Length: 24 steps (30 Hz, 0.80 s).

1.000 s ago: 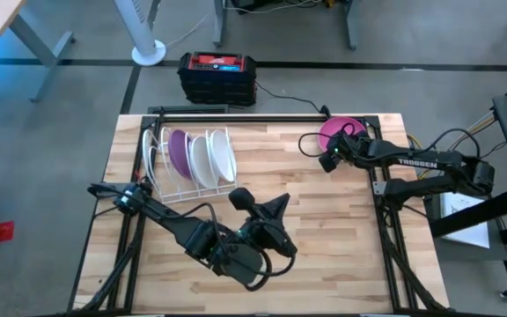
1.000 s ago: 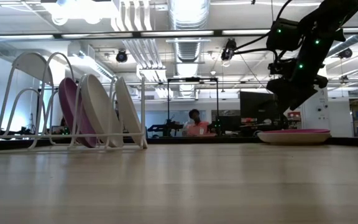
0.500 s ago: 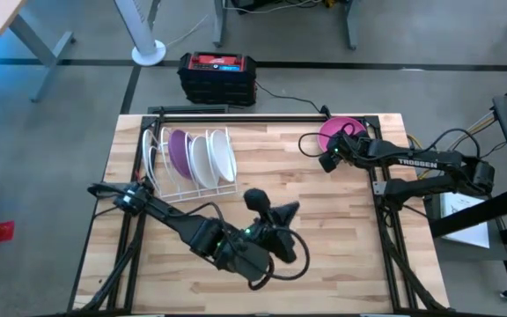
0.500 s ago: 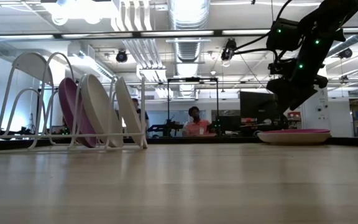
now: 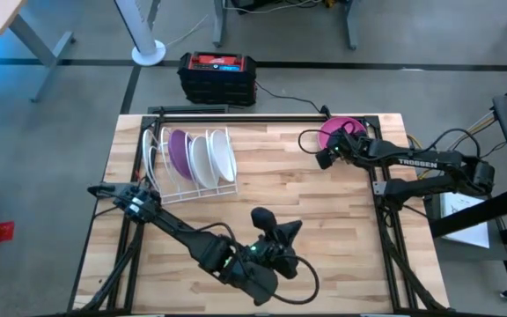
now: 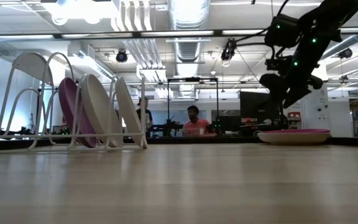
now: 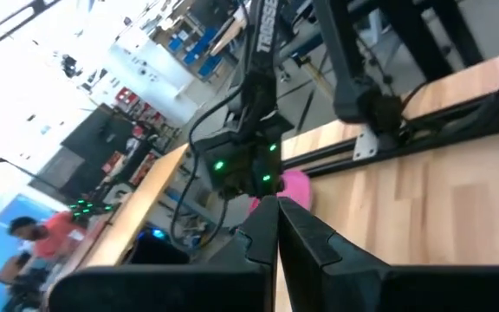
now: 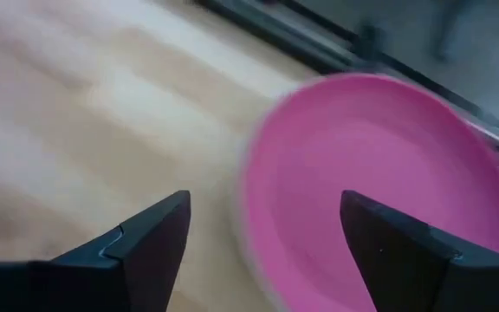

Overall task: Sort dishes
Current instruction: Put the pink plate into the white dish rack

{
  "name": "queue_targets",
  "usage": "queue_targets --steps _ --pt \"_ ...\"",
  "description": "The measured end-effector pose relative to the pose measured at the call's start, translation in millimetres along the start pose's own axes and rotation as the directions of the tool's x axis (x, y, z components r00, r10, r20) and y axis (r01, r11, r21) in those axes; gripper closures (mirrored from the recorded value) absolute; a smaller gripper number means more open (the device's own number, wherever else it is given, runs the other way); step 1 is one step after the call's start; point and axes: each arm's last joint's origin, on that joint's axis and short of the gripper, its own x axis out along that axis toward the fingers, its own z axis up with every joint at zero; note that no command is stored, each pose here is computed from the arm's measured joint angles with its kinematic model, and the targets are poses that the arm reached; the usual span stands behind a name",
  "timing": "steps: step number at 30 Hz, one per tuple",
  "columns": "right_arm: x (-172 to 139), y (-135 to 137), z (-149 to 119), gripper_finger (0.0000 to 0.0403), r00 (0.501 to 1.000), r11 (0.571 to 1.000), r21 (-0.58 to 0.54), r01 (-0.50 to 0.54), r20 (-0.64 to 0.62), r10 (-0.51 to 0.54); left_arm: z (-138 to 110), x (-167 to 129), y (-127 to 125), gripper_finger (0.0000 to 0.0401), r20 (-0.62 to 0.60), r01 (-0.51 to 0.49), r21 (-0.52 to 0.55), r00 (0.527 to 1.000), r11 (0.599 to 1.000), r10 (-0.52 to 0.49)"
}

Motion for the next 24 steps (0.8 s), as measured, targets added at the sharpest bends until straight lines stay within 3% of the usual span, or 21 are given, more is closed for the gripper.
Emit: queue_targets --steps 7,15,19,24 --pt "-26.1 23.1 3.2 0.0123 0.962 0.965 -0.131 -0.229 0.124 0.245 -11.9 -6.8 3.6 0.0401 -0.066 -0.022 0.118 0.997 0.993 0.030" --pt "-76.3 32.6 0.0 0.0130 0.835 0.884 -0.196 -0.424 0.293 0.466 -33.1 -15.5 16.2 0.0401 -0.161 -0.006 0.133 0.987 0.991 0.028" --pt "-88.1 35.9 -3.1 0.0126 0.792 0.852 -0.232 -0.470 0.316 0.523 -41.8 -22.9 16.6 0.0401 -0.193 0.003 0.143 0.981 0.990 0.025" --pt "-90.8 36.3 -3.0 0.0116 0.780 0.844 -0.262 -0.469 0.326 0.535 -49.0 -37.1 14.9 0.0401 -0.210 0.014 0.143 0.978 0.990 0.017"
